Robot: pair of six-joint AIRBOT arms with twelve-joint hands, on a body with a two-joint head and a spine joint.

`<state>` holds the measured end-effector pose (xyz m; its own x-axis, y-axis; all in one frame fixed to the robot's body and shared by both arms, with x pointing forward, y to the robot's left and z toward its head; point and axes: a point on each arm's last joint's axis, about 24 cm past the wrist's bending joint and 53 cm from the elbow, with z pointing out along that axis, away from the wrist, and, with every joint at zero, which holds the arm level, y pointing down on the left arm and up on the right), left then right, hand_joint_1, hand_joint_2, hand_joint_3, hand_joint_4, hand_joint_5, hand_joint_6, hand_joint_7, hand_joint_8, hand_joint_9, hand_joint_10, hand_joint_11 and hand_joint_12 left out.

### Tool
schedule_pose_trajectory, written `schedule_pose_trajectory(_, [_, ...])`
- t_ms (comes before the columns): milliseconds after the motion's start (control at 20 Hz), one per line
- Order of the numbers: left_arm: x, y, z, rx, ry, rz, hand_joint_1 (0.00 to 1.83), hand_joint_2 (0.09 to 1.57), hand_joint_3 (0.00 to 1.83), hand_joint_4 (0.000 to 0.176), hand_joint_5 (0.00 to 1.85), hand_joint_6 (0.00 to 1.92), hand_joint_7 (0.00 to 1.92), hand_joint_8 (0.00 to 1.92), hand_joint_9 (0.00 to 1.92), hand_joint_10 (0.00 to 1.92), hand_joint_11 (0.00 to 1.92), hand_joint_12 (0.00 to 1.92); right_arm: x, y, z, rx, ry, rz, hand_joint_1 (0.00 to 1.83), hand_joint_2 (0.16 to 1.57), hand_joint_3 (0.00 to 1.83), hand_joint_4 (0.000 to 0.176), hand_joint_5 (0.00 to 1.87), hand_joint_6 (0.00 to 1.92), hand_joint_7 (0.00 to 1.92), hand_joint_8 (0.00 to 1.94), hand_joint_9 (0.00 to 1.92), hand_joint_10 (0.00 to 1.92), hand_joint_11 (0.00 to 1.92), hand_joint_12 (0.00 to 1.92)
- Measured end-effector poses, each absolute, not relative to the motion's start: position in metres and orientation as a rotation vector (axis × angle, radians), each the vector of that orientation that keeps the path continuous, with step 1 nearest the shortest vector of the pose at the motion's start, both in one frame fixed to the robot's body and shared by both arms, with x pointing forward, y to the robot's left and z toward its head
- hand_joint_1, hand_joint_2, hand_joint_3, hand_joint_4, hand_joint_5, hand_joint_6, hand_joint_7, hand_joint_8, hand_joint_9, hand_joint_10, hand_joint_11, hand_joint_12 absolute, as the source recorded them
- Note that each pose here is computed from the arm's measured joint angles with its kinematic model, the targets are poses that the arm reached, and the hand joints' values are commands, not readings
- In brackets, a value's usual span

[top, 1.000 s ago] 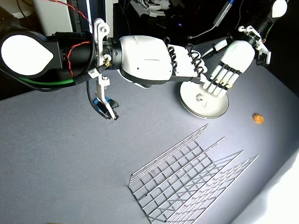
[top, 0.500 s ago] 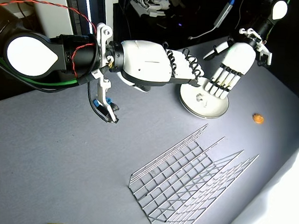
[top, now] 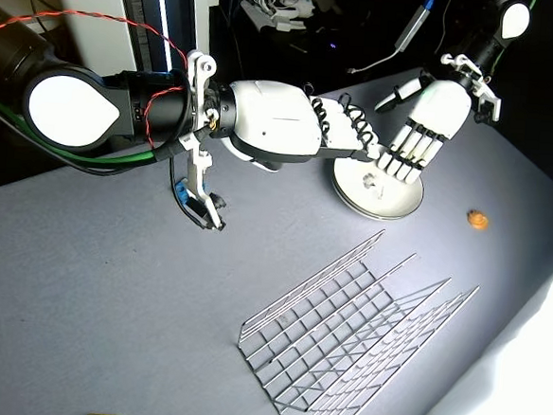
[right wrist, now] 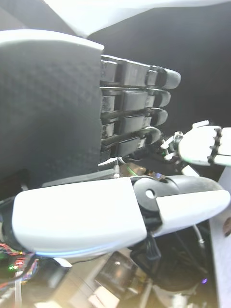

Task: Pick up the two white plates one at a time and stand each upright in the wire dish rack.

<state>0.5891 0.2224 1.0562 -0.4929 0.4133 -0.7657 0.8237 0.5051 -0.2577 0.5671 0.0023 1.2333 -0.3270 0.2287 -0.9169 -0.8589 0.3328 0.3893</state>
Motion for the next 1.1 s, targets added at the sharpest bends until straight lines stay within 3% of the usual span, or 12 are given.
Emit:
schedule_pose_trajectory(150, [0.589,0.218,1.053,1.005,2.111,-0.842,0.00,1.05,0.00,0.000,0.00,0.00,0.00,0.00,0.00,0.00,0.00,0.00,0.570,0.006,1.230,-0.604,1.503,1.243,1.23,1.10,0.00,0.000,0.00,0.00,0.00,0.00,0.00,0.00,0.00,0.25])
schedule_pose_trajectory(300, [0.587,0.208,1.052,0.999,2.100,-0.871,0.00,1.05,0.00,0.000,0.00,0.00,0.00,0.00,0.00,0.00,0.00,0.00,0.578,0.003,1.228,-0.576,1.520,1.234,1.27,1.09,0.00,0.000,0.00,0.00,0.00,0.00,0.00,0.00,0.00,0.31])
schedule_pose_trajectory(650, [0.585,0.156,1.054,1.011,2.023,-0.984,0.00,1.05,0.00,0.000,0.00,0.00,0.00,0.00,0.00,0.00,0.00,0.00,0.579,0.004,1.229,-0.575,1.518,1.229,1.22,1.11,0.00,0.000,0.04,0.01,0.00,0.00,0.00,0.00,0.00,0.26])
schedule_pose_trajectory(1100, [0.590,0.148,1.056,1.016,2.004,-0.992,0.00,1.05,0.00,0.000,0.00,0.00,0.00,0.00,0.00,0.00,0.00,0.00,0.586,0.034,1.204,-0.647,1.564,1.127,1.27,1.08,0.00,0.000,0.06,0.01,0.04,0.00,0.04,0.01,0.00,0.44])
